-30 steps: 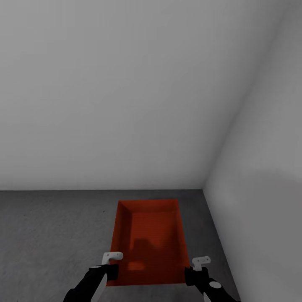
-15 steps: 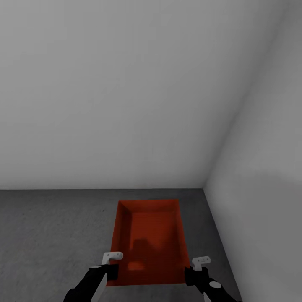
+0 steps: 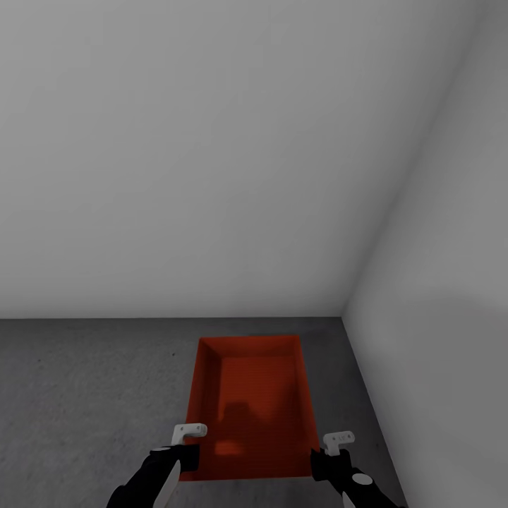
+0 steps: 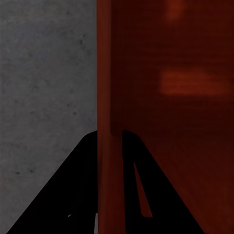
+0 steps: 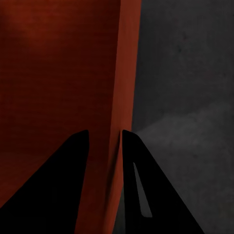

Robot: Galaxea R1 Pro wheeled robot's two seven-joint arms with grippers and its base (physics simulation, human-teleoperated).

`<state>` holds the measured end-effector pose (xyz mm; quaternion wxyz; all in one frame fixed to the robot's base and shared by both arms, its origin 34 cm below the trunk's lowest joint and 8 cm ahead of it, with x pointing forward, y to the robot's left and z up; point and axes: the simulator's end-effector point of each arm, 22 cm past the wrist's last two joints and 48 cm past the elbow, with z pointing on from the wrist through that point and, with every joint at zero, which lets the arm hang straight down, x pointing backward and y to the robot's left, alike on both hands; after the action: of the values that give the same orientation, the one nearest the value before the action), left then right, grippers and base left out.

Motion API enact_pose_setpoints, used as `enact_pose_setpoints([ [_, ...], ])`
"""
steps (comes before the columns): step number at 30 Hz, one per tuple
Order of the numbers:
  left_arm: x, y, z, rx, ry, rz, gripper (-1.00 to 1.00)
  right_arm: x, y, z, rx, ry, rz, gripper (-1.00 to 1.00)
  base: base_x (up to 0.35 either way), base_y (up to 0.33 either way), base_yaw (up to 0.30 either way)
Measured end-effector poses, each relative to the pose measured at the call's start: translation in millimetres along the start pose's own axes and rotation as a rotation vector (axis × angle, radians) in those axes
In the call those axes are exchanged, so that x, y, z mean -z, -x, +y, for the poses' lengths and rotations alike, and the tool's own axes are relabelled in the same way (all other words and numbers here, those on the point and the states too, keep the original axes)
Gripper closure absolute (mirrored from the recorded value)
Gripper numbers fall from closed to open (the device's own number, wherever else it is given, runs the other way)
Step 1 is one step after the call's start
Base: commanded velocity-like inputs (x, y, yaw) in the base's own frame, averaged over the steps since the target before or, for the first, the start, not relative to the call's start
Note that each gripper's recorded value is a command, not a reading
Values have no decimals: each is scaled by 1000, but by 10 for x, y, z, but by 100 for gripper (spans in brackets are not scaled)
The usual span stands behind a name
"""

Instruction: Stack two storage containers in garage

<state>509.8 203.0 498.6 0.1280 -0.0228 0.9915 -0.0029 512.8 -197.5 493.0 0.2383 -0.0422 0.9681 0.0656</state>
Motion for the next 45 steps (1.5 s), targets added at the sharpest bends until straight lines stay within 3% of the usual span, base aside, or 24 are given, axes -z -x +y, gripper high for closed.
enact_pose_setpoints([
  [11, 0, 1, 0, 0, 0, 0, 100, 0, 0, 0, 0, 0, 0, 100, 0, 0, 0],
  [22, -171, -47, 2, 0, 0, 0, 100, -155, -85, -19, 0, 0, 0, 100, 0, 0, 0],
  [35, -172, -46, 2, 0, 0, 0, 100, -155, -84, -19, 0, 0, 0, 100, 0, 0, 0],
  [45, -283, -76, 4, 0, 0, -1, 100, -257, -141, -30, -1, 0, -1, 100, 0, 0, 0],
])
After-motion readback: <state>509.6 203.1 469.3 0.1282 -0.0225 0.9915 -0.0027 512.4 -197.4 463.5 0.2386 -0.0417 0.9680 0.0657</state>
